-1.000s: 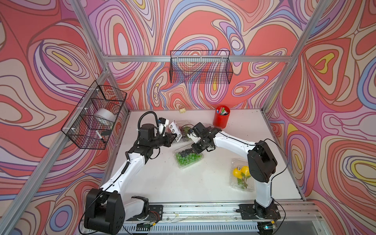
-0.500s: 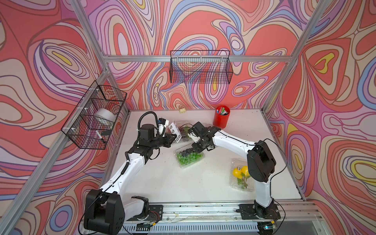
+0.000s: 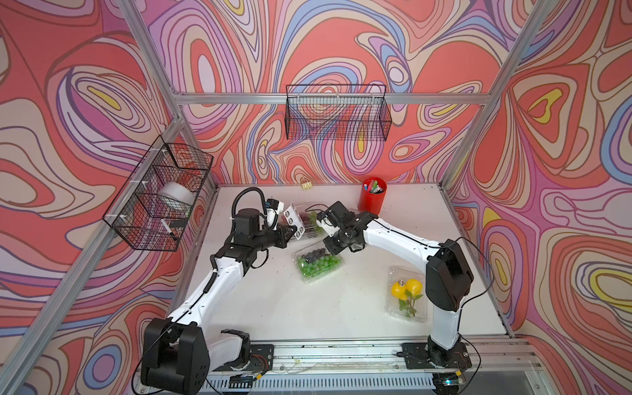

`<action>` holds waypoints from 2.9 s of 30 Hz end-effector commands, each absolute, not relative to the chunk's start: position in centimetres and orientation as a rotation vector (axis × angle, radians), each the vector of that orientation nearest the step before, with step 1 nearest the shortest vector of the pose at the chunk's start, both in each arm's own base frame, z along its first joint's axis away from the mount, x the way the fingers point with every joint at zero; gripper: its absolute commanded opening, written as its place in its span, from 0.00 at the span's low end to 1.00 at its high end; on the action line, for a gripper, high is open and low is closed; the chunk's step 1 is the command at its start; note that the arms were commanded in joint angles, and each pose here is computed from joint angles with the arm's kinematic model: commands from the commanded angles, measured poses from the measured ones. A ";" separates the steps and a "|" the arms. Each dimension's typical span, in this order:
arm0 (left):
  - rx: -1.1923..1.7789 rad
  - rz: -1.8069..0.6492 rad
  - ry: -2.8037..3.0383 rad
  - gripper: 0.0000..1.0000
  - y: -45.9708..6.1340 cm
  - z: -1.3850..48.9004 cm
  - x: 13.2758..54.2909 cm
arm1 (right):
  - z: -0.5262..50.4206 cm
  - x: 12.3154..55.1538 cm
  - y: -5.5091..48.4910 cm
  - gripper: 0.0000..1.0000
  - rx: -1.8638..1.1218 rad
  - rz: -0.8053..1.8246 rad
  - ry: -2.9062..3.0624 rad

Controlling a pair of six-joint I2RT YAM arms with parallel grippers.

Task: Label fruit boxes
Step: Stick the label on the fruit box, then adjust the label sticker.

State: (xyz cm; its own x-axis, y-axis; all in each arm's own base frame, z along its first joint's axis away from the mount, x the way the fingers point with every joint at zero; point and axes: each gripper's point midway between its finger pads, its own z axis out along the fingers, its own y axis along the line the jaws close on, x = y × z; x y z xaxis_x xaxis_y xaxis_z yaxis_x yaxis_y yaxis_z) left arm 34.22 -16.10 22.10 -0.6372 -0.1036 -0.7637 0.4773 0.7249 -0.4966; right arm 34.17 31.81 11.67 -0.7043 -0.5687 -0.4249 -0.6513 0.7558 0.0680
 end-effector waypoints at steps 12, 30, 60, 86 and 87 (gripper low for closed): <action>0.313 -0.886 2.077 0.00 -16.1 23.0 33.6 | 8.9 34.1 31.7 0.08 -0.907 0.276 2.619; 0.839 -1.243 1.563 0.00 -21.6 29.1 27.7 | 25.6 30.7 32.2 0.34 -1.026 0.645 1.903; 1.071 -1.463 1.259 0.00 -23.3 31.7 25.2 | 31.9 25.8 31.5 0.43 -1.327 1.116 1.522; 1.086 -1.342 1.327 0.00 -23.3 31.3 24.4 | 33.0 24.9 31.3 0.10 -1.341 1.211 1.491; 1.086 -1.340 1.332 0.00 -23.4 31.2 24.4 | 33.0 24.9 31.3 0.07 -1.341 1.216 1.491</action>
State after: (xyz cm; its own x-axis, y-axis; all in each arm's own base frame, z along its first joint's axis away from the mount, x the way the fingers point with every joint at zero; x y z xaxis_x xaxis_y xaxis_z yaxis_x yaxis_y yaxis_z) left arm 24.56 -23.21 31.04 -0.2121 -0.0430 -0.9763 0.9771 0.0073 -0.2126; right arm 25.31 31.42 31.98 -0.1481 -0.2648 -0.9529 -0.9886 0.0126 0.1502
